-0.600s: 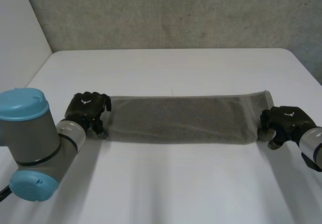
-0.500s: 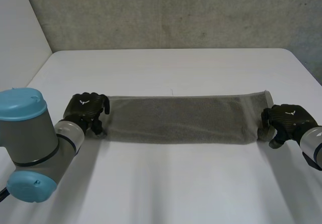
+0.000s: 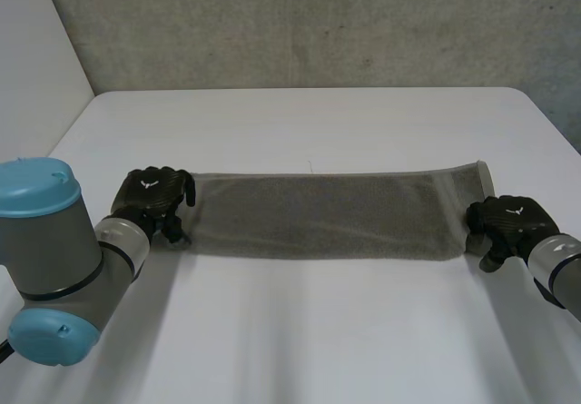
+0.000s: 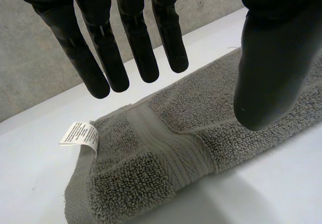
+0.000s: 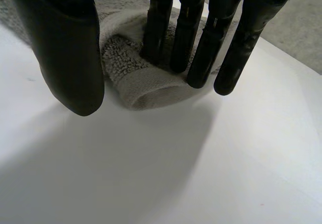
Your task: Fold the towel.
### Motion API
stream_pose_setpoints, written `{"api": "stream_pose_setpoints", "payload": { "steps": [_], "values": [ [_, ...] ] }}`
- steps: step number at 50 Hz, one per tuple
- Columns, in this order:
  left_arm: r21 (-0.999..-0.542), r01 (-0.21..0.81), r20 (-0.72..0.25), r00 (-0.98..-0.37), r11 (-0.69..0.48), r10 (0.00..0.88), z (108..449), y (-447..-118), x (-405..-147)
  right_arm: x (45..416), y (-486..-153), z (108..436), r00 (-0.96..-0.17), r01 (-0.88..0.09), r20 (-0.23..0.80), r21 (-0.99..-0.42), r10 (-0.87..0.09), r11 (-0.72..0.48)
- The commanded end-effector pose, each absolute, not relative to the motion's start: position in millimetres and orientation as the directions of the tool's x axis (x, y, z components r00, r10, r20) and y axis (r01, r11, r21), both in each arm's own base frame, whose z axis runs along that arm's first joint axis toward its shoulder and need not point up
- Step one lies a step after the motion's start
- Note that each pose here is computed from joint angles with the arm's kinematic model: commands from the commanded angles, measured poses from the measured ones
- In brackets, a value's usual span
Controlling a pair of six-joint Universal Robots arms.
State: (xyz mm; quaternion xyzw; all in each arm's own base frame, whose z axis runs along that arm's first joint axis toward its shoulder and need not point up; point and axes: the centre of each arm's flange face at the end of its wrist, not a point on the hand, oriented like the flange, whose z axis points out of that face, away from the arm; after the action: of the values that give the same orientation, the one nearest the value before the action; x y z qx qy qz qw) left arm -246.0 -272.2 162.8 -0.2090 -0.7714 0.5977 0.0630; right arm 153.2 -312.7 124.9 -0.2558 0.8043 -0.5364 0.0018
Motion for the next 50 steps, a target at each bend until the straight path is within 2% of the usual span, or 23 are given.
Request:
{"api": "stream_pose_setpoints", "payload": {
  "steps": [1, 14, 16, 19, 24, 27, 33, 36, 37, 38, 40, 41, 43, 44, 45, 46, 48, 49, 50],
  "values": [
    [-0.949, 0.247, -0.153, -0.905, 0.198, 0.396, 162.8, -272.6, -245.6, 149.5, -323.8, 122.2, -0.879, -0.417, 0.301, -0.862, -0.370, 0.289],
    [-0.952, 0.243, -0.153, -0.906, 0.189, 0.395, 166.5, -272.8, -245.3, 133.9, -341.2, 140.9, -0.887, -0.435, 0.363, -0.865, -0.286, 0.249],
    [-0.954, 0.239, -0.152, -0.907, 0.182, 0.393, 169.1, -272.7, -245.2, 112.0, -349.9, 143.1, -0.880, -0.462, 0.405, -0.848, -0.247, 0.259],
    [-0.954, 0.239, -0.153, -0.908, 0.181, 0.391, 170.1, -272.9, -244.6, 101.3, -353.7, 144.3, -0.869, -0.488, 0.437, -0.833, -0.232, 0.260],
    [-0.955, 0.236, -0.152, -0.908, 0.178, 0.390, 171.7, -272.8, -244.6, 65.3, -373.3, 155.8, -0.811, -0.585, 0.564, -0.772, -0.157, 0.248],
    [-0.957, 0.234, -0.152, -0.909, 0.172, 0.389, 174.0, -272.1, -244.3, 56.5, -381.0, 162.8, -0.790, -0.612, 0.598, -0.755, -0.134, 0.236],
    [-0.959, 0.230, -0.153, -0.910, 0.163, 0.385, 177.5, -272.1, -243.2, 56.5, -388.3, 178.4, -0.791, -0.611, 0.599, -0.760, -0.128, 0.221],
    [-0.960, 0.230, -0.155, -0.910, 0.158, 0.384, 179.1, -272.0, -243.1, 74.0, -389.3, 193.5, -0.790, -0.613, 0.593, -0.768, -0.157, 0.185],
    [-0.961, 0.229, -0.155, -0.910, 0.157, 0.384, 179.5, -272.3, -243.2, 99.1, -387.4, 203.9, -0.786, -0.614, 0.588, -0.778, -0.191, 0.131],
    [-0.961, 0.229, -0.155, -0.910, 0.157, 0.384, 179.5, -272.3, -243.2, 99.3, -387.4, 204.0, -0.786, -0.614, 0.588, -0.778, -0.192, 0.131],
    [-0.962, 0.228, -0.155, -0.911, 0.153, 0.383, 180.8, -272.8, -243.4, 159.1, -378.2, 226.9, -0.771, -0.600, 0.580, -0.800, -0.264, -0.006],
    [-0.962, 0.228, -0.155, -0.911, 0.153, 0.383, 180.8, -272.8, -243.5, 159.4, -378.1, 227.0, -0.771, -0.600, 0.580, -0.800, -0.264, -0.007],
    [-0.963, 0.225, -0.153, -0.911, 0.151, 0.383, 181.8, -272.7, -243.4, 210.4, -361.1, 244.3, -0.746, -0.575, 0.581, -0.809, -0.325, -0.125],
    [-0.963, 0.225, -0.153, -0.911, 0.151, 0.383, 181.9, -272.7, -243.4, 210.7, -361.0, 244.3, -0.746, -0.575, 0.581, -0.809, -0.326, -0.126],
    [-0.963, 0.224, -0.154, -0.912, 0.147, 0.381, 183.4, -272.6, -243.2, 237.2, -348.8, 248.7, -0.727, -0.558, 0.581, -0.810, -0.366, -0.179],
    [-0.963, 0.224, -0.154, -0.912, 0.147, 0.381, 183.4, -272.6, -243.2, 237.4, -348.7, 248.8, -0.726, -0.558, 0.581, -0.810, -0.367, -0.180],
    [-0.964, 0.222, -0.154, -0.912, 0.143, 0.380, 185.0, -272.5, -243.2, 299.0, -313.0, 249.7, -0.658, -0.513, 0.594, -0.804, -0.463, -0.301],
    [-0.964, 0.222, -0.154, -0.912, 0.143, 0.380, 185.0, -272.5, -243.2, 299.3, -312.8, 249.7, -0.658, -0.513, 0.594, -0.804, -0.463, -0.301],
    [-0.965, 0.220, -0.153, -0.913, 0.141, 0.379, 185.9, -272.7, -243.3, 329.0, -293.4, 239.9, -0.616, -0.489, 0.595, -0.803, -0.517, -0.341]
  ]
}}
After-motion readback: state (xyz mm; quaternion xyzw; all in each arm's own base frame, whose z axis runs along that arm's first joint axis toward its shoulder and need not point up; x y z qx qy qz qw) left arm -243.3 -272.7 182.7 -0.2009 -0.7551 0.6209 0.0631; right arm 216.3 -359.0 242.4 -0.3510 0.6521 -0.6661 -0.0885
